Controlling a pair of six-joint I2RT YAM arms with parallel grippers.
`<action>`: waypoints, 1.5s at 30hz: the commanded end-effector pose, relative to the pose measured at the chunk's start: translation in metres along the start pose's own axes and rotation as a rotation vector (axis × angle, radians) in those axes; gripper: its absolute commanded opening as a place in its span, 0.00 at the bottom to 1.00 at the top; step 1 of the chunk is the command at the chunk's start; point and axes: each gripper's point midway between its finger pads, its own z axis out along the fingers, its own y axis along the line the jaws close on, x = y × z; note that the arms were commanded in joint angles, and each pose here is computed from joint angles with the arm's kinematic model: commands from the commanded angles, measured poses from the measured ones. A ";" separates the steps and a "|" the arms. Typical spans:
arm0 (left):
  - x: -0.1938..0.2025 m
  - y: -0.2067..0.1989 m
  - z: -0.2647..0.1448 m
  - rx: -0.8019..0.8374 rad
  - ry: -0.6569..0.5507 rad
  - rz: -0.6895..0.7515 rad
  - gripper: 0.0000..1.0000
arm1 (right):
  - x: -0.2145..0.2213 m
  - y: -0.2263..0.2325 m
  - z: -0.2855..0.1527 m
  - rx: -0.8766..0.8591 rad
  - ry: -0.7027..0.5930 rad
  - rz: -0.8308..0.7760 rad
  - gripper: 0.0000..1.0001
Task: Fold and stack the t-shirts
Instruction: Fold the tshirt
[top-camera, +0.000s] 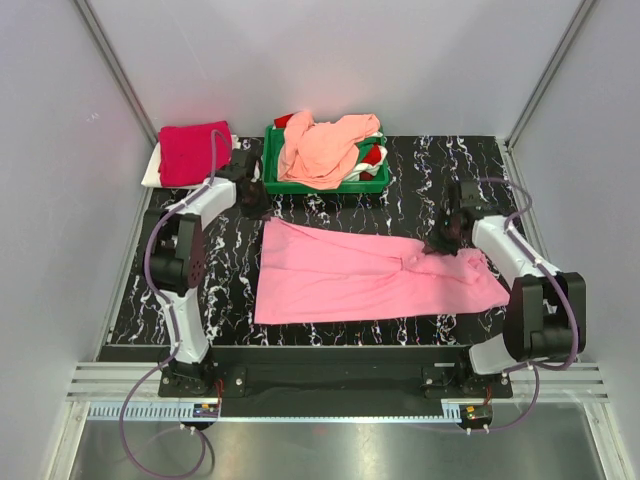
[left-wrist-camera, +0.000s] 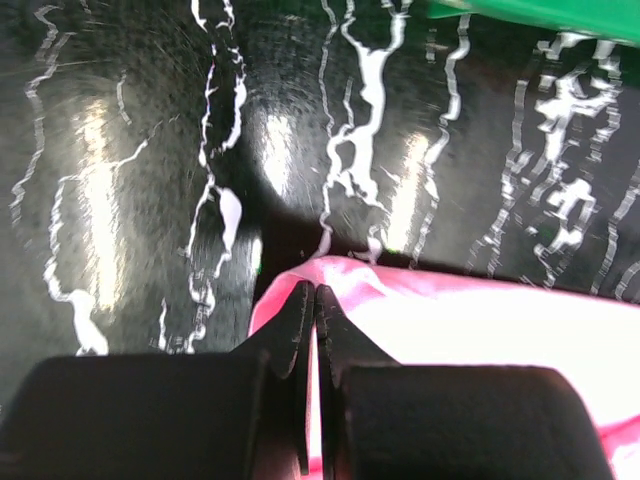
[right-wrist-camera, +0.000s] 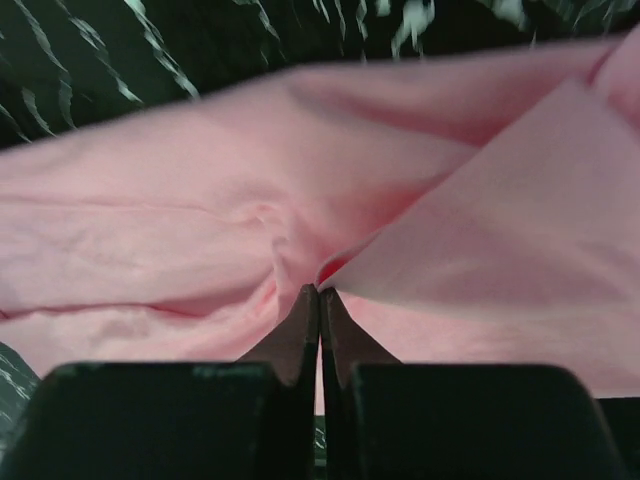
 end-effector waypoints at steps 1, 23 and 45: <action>-0.026 -0.009 -0.040 0.017 -0.100 0.039 0.00 | -0.078 0.016 -0.041 0.010 -0.201 -0.044 0.00; -0.026 -0.013 -0.072 0.065 -0.113 0.092 0.00 | -0.229 0.073 -0.056 -0.043 -0.437 -0.305 0.00; 0.005 -0.004 -0.099 0.075 -0.113 0.127 0.00 | -0.172 0.030 -0.088 0.062 -0.478 -0.308 0.00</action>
